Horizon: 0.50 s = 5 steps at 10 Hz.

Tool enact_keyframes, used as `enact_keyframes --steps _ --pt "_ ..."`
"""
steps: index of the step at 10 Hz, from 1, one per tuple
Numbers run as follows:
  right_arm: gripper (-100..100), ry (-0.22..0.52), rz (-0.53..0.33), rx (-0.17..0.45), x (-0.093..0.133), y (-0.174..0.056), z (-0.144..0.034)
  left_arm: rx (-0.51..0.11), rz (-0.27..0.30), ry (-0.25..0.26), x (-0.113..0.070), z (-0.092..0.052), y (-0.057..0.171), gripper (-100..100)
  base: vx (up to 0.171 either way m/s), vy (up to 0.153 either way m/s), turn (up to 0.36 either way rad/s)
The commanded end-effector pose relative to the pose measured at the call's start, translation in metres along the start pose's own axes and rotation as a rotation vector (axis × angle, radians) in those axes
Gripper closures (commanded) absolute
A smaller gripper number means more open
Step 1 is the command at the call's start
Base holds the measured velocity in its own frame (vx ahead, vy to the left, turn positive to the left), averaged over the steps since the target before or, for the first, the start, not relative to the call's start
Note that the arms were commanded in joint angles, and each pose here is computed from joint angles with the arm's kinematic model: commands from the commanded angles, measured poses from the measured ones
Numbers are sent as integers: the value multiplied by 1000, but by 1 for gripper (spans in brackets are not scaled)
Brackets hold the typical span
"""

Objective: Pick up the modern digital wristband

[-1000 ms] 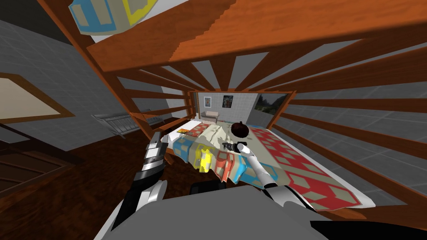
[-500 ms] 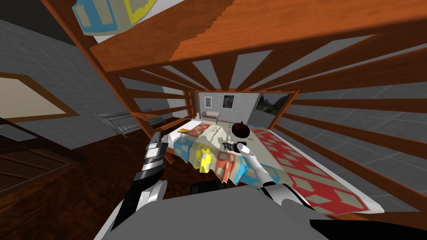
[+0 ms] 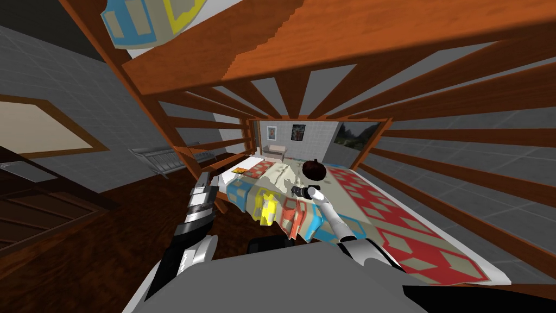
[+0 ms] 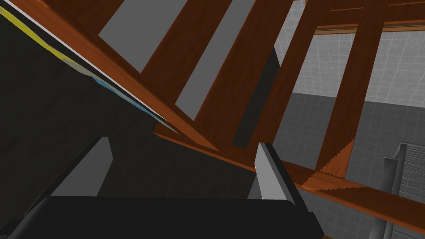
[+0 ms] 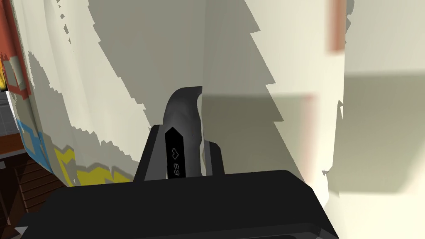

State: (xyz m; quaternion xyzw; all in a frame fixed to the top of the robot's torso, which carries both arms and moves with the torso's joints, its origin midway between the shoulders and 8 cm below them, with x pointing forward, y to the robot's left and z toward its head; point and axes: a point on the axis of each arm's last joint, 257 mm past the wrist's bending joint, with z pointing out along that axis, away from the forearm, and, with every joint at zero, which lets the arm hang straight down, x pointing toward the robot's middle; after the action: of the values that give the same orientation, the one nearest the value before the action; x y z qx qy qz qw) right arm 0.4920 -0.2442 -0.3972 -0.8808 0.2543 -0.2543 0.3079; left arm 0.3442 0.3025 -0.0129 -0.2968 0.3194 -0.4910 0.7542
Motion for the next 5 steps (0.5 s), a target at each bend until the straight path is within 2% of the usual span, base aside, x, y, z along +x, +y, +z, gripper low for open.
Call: enact_keyframes --steps 1,3,4,5 --pt "100 0 0 0 0 0 0 0 0 0 0 0 0 0 0 0 0" --pt "100 0 0 1 0 -1 0 0 0 0 0 0 0 0 0 0 0" --pt "0 0 0 1 0 -1 0 0 0 0 0 0 0 0 0 0 0" --pt "100 -8 -9 4 1 -2 -7 0 0 0 0 0 0 0 -6 7 -102"
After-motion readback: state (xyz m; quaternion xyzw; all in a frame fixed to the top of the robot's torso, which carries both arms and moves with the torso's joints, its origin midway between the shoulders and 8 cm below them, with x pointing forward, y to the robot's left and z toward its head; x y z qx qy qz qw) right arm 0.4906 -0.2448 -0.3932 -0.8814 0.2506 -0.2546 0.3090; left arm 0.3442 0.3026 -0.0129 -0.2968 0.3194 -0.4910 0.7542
